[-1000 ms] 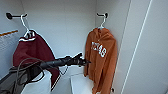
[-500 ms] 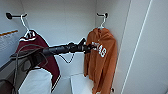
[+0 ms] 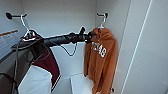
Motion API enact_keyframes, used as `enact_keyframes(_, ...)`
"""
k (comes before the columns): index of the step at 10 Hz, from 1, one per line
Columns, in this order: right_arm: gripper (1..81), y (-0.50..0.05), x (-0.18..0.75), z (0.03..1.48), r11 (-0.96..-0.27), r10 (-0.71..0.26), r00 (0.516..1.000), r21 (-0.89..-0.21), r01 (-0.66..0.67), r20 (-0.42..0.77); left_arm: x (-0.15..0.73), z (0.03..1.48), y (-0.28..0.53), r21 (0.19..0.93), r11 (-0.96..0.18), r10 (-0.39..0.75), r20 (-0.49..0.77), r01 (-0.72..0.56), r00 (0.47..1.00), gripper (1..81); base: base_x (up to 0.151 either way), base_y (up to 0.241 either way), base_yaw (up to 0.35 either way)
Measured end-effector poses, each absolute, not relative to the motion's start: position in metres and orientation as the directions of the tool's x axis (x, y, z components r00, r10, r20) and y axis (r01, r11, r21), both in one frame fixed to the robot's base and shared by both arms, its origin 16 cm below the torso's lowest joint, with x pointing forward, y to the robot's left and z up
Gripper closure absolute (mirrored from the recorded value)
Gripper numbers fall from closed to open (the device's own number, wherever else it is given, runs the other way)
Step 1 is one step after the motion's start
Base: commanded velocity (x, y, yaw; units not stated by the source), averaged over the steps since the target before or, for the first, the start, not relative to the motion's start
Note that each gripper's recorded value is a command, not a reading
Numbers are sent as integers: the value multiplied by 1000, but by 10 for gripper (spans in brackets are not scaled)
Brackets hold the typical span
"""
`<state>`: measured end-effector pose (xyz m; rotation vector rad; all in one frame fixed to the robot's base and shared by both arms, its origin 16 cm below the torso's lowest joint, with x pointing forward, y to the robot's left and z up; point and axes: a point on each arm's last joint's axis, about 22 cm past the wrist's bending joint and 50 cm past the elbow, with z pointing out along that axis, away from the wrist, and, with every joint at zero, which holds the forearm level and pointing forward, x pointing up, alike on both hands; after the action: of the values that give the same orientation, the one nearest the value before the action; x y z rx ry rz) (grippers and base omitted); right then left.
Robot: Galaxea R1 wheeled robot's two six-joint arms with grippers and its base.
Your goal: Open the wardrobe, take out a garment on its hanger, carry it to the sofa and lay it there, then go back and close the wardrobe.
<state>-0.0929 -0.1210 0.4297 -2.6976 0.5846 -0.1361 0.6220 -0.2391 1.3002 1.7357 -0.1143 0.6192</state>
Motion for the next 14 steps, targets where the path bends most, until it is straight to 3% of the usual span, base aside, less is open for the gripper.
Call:
enact_keyframes(5, 10, -113, -102, 433, -837, -422, 906, -381, -393, -8, 622, 1367, -271, 892, -181, 290, 450, -414, 844, 10, 0, 0, 0)
enact_keyframes(14, 10, -102, -102, 434, -822, -444, 896, -391, -414, -14, 636, 1389, -294, 886, -178, 336, 464, -429, 819, 10, 0, 0, 0)
